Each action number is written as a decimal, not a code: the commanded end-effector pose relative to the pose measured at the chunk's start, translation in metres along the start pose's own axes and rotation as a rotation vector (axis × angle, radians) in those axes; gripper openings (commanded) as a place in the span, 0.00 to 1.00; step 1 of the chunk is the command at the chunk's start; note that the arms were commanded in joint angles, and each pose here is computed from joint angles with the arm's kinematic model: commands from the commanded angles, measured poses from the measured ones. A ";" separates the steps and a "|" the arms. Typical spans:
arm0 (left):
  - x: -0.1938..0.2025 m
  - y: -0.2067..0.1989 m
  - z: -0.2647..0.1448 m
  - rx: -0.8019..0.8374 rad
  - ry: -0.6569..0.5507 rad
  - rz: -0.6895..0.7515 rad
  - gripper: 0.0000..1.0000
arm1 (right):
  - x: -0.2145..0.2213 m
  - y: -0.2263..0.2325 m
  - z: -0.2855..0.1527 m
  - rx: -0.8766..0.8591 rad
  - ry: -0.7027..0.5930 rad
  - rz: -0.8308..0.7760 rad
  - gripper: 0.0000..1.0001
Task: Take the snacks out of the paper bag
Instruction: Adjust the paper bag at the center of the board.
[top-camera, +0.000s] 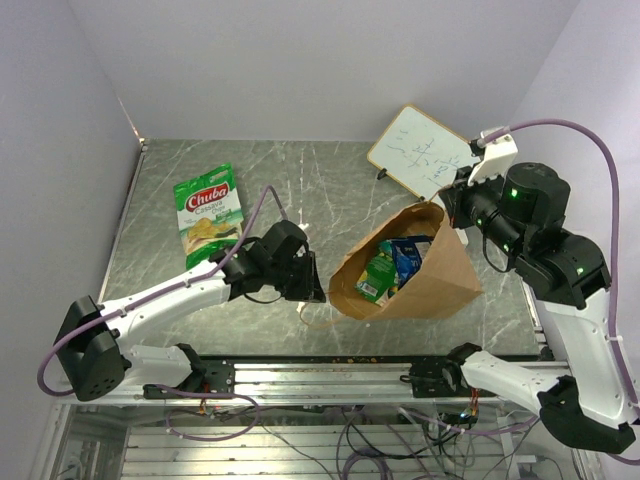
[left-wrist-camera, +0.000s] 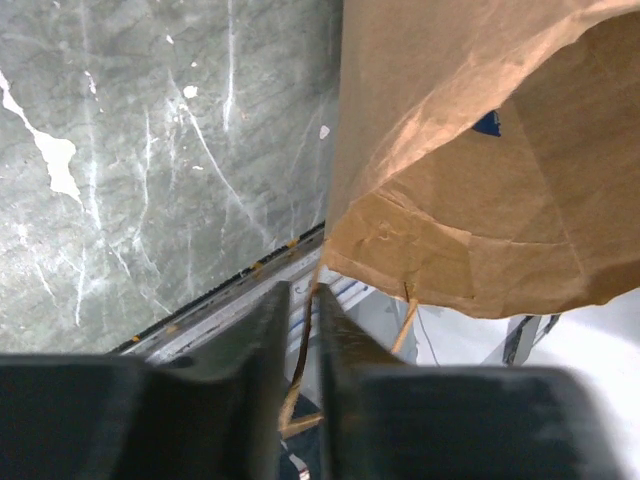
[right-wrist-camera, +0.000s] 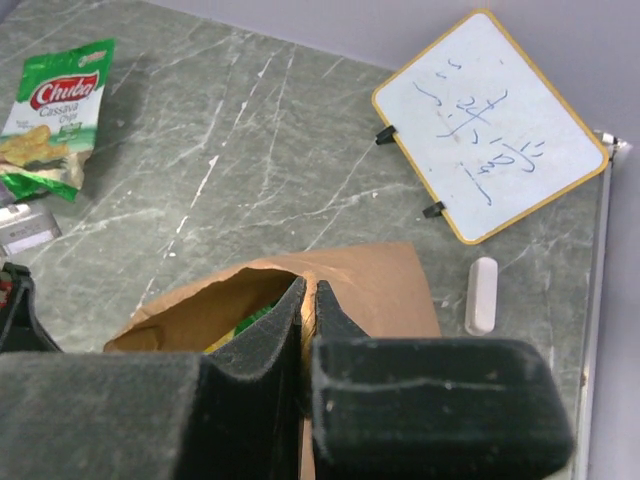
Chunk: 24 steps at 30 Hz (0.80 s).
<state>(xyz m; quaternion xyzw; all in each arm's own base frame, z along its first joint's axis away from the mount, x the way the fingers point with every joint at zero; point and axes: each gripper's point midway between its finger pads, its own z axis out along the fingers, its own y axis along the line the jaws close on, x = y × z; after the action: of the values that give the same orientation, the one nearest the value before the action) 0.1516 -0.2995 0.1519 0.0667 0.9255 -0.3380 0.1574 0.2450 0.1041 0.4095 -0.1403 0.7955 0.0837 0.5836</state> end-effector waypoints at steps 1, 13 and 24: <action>-0.011 -0.035 -0.019 0.097 -0.008 0.020 0.11 | -0.041 -0.001 0.002 -0.004 -0.167 -0.072 0.00; -0.081 -0.119 -0.053 0.339 -0.237 -0.076 0.07 | -0.108 -0.007 0.057 0.065 -0.230 -0.431 0.00; -0.052 -0.108 -0.034 0.332 -0.178 -0.139 0.07 | -0.116 0.026 0.068 -0.115 -0.281 -0.570 0.00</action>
<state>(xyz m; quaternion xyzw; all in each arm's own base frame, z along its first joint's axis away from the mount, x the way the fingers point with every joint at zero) 0.1712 -0.3595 0.2582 0.0055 0.8480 -0.4914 0.1984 0.3463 0.1455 0.4516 -0.3478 0.7046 -0.0606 0.6156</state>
